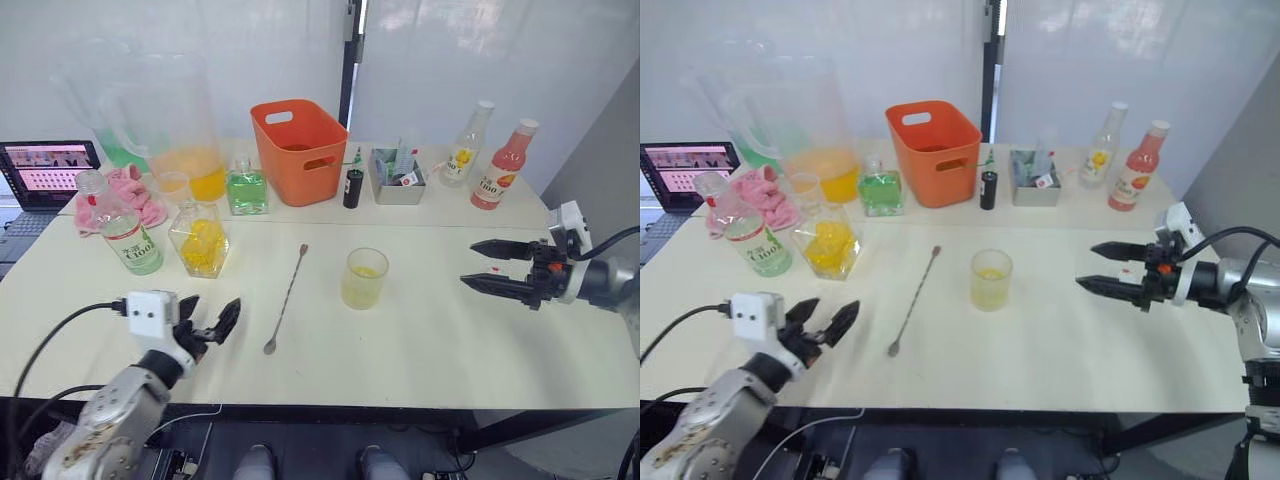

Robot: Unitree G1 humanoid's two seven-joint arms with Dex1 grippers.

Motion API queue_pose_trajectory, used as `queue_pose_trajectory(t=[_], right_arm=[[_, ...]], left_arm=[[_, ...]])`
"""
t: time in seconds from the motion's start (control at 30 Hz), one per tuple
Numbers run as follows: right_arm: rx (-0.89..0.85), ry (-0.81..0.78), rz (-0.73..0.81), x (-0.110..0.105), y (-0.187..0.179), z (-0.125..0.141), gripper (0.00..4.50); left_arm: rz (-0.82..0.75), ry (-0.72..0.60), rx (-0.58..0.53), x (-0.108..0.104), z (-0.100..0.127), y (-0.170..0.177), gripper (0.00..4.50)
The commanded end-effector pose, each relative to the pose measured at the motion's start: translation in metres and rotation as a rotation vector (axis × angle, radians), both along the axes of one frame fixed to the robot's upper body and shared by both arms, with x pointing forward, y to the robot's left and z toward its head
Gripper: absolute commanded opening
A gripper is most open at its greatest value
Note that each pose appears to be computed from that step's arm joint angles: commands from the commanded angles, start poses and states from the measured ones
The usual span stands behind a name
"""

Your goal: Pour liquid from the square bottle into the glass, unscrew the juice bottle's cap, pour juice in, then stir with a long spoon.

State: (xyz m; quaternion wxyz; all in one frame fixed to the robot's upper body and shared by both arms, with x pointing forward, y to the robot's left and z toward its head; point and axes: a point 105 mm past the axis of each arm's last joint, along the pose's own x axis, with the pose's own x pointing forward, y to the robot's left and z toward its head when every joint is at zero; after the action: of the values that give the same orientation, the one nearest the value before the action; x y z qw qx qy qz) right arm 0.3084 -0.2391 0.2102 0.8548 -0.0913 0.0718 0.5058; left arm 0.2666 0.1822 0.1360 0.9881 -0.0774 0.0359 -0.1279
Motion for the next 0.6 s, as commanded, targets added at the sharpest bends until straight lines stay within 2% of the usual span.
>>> queue_pose_trajectory(t=[0.03,0.13,0.37,0.6], right_arm=[[-0.02,-0.037,0.047,-0.01,0.007,0.014,4.5],[-0.031,-0.026,0.065,-0.016,0.012,0.013,4.5],[-0.015,-0.076,0.025,-0.017,0.018,0.018,4.5],[-0.041,-0.083,0.019,-0.025,0.022,0.013,4.5]], left_arm=[[-0.004,-0.031,0.009,0.004,0.007,-0.016,4.48],[0.01,-0.023,0.004,0.013,0.003,-0.026,4.48],[0.002,0.027,0.087,0.032,-0.018,-0.04,4.48],[-0.088,0.108,0.163,0.046,-0.041,-0.065,4.48]])
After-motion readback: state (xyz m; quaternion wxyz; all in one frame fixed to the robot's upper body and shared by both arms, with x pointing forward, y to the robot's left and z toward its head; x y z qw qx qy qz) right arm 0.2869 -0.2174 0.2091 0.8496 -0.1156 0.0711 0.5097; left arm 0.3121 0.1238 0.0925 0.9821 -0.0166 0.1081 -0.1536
